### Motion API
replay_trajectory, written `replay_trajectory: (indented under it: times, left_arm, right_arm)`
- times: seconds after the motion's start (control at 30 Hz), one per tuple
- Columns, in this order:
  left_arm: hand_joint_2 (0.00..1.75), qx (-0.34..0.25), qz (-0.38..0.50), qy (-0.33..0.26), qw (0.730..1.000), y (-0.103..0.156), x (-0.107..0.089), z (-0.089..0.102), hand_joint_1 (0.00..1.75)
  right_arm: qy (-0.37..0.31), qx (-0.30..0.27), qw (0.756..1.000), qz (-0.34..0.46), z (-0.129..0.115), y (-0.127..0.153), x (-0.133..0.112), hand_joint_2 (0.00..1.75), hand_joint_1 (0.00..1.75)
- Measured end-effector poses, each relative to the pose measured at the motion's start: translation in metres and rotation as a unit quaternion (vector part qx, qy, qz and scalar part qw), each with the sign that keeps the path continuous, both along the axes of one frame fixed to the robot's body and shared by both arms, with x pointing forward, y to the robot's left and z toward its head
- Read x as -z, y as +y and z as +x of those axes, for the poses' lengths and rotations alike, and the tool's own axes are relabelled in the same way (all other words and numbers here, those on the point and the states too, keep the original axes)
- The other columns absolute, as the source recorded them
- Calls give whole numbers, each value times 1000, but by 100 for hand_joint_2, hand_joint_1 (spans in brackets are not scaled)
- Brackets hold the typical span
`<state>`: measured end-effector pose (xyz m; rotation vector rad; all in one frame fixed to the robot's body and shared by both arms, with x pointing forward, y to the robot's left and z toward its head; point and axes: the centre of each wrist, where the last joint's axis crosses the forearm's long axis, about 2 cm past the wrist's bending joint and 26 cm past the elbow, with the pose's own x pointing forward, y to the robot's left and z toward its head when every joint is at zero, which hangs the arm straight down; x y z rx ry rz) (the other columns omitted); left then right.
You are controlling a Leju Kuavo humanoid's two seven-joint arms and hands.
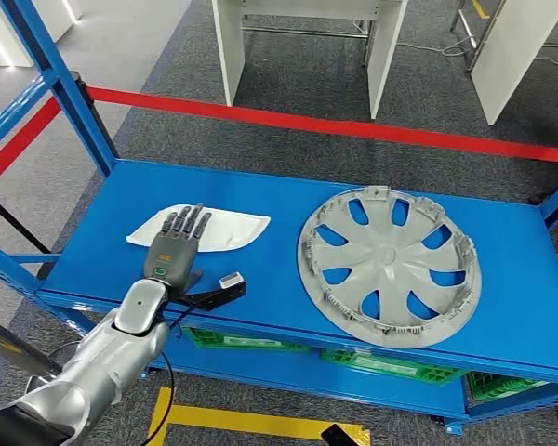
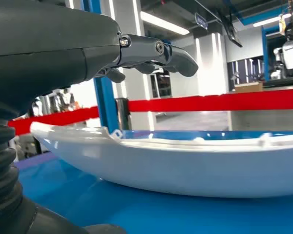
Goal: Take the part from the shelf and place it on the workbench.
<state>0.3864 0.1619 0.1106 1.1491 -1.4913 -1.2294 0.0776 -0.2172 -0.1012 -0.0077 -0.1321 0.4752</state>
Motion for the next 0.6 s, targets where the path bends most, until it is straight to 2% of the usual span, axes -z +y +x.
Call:
replay_trajectory:
  times: [0.03,0.07,0.13,0.6]
  left_arm:
    - [175,-1,1,-1,1000,1,0,0,54]
    - [175,-1,1,-1,1000,1,0,0,84]
    - [175,-3,4,-3,1000,4,1,1,171]
    - [175,3,11,14,1000,11,6,0,175]
  right_arm:
    - [0,0,1000,0,0,0,0,0,0]
    - [0,0,1000,0,0,0,0,0,0]
    - [0,-1,1000,1,0,1,0,0,0]
    - [0,-3,1000,0,0,1,0,0,0]
